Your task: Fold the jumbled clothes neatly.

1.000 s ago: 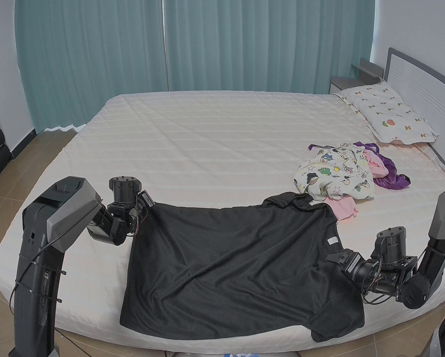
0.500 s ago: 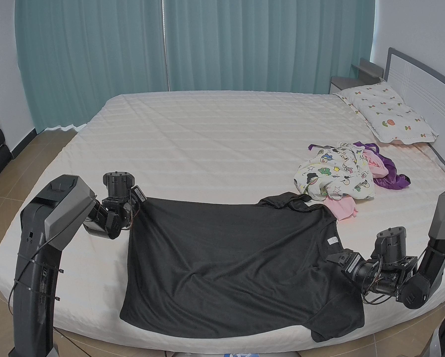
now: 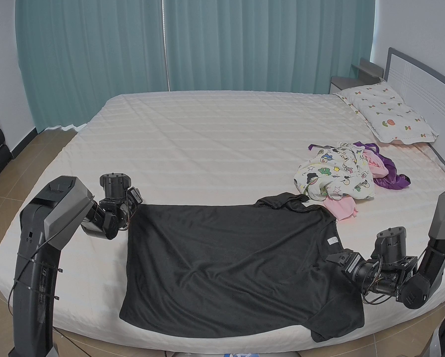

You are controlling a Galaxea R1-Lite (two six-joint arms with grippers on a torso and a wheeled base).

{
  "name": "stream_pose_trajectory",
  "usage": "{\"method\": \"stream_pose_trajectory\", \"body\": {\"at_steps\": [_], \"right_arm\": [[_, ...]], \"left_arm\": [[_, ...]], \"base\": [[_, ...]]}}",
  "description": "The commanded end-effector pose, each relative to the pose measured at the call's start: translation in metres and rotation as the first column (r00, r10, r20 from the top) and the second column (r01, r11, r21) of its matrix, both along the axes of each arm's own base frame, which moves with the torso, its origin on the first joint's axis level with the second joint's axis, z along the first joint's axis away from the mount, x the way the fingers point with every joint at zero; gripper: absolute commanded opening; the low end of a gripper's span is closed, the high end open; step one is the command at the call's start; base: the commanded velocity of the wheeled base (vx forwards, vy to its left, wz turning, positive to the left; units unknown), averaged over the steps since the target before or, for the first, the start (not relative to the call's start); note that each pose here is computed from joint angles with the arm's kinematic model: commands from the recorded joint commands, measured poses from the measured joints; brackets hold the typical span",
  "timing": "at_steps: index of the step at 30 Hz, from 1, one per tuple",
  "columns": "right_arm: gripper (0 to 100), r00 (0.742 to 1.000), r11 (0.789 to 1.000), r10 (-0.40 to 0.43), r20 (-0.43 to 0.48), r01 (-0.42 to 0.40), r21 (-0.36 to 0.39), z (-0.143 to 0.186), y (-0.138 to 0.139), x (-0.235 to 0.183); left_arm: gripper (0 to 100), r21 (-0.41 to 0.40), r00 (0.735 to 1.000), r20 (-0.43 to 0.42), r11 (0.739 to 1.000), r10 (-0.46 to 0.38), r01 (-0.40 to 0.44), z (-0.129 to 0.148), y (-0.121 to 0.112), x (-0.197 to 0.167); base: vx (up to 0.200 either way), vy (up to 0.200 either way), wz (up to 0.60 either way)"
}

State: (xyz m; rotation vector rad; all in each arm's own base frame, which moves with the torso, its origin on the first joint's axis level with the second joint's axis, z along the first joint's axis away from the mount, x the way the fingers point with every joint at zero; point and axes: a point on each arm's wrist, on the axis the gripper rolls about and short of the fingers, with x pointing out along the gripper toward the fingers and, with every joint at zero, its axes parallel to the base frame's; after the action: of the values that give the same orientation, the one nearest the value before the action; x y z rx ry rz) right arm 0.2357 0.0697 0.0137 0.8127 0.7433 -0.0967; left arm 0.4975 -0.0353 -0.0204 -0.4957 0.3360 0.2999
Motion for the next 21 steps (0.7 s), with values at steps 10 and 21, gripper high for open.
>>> {"method": "stream_pose_trajectory", "body": {"at_steps": [10, 21], "right_arm": [[100, 1.0, 1.0, 0.002, -0.005, -0.002, 0.001, -0.001, 0.0, -0.001], [100, 1.0, 1.0, 0.002, -0.006, -0.002, 0.003, 0.0, -0.001, -0.002]], "left_arm": [[100, -0.112, 1.0, -0.015, 0.993, -0.026, 0.024, 0.051, 0.003, -0.081], [100, -0.207, 0.992, -0.079, 0.975, -0.096, 0.078, 0.049, -0.022, -0.19]], "base": [[0.0, 0.0, 0.0], [0.0, 0.0, 0.0]]}}
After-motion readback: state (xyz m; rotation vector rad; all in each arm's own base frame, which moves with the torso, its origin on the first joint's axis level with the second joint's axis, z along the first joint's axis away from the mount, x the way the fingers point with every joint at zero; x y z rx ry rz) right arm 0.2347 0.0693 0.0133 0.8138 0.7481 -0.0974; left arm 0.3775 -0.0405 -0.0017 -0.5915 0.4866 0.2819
